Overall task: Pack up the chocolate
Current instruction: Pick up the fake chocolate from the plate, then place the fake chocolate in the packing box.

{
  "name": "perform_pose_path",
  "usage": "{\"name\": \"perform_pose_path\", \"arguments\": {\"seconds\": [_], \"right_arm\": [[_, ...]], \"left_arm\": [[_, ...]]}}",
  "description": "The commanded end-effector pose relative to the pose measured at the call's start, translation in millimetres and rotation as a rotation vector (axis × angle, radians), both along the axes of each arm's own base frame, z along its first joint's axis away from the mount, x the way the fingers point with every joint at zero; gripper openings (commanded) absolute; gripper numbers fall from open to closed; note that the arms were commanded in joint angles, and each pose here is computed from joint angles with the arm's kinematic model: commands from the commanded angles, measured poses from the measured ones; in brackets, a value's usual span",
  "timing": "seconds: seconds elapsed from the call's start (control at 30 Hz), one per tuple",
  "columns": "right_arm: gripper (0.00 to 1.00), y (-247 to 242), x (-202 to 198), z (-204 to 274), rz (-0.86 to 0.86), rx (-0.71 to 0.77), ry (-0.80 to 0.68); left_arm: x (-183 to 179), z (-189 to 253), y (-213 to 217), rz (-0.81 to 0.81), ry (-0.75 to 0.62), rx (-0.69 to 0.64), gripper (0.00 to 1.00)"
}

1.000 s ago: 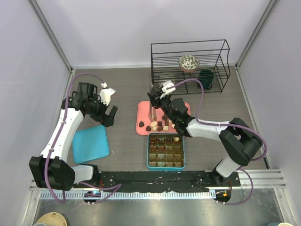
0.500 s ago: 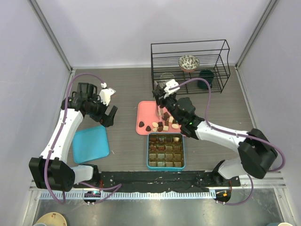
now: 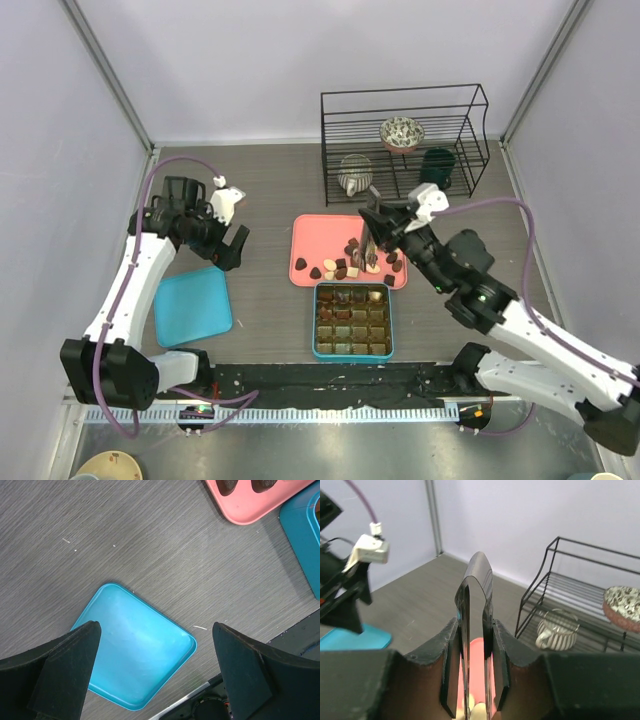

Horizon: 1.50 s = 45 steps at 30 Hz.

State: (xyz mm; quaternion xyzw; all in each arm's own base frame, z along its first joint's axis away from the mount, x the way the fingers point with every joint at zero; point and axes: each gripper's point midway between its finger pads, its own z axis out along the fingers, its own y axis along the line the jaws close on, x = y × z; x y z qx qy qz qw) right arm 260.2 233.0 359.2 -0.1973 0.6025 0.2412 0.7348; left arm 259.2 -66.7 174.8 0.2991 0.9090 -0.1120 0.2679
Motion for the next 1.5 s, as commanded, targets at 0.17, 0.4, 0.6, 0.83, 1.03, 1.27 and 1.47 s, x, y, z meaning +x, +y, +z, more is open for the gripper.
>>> {"name": "perform_pose_path", "arguments": {"seconds": [0.17, 0.4, 0.6, 0.83, 1.03, 1.27, 1.47], "right_arm": [[0.18, -30, -72, -21, 0.162, -0.031, 0.219], [0.19, -24, -80, -27, 0.212, -0.009, 0.249], [0.20, -5, -77, -41, 0.268, -0.006, 0.265], [0.20, 10, -67, -47, 0.281, 0.033, 0.251], [0.24, 12, -61, -52, 0.268, 0.039, 0.247], [0.37, 12, -57, -56, 0.251, 0.021, 0.237], [0.41, 12, -57, -59, 0.250, 0.010, 0.241]], "left_arm": [[-6, 9, -6, -0.015, -0.021, -0.039, 1.00], [-7, 10, -9, -0.017, -0.012, -0.055, 1.00], [-9, 10, -7, -0.019, -0.015, -0.047, 1.00], [-9, 10, -6, -0.023, -0.016, -0.042, 1.00], [-9, 11, -5, -0.029, -0.018, -0.035, 1.00], [-10, 13, -4, -0.029, -0.025, -0.029, 1.00], [-10, 14, -4, -0.033, -0.030, -0.025, 1.00]]}}
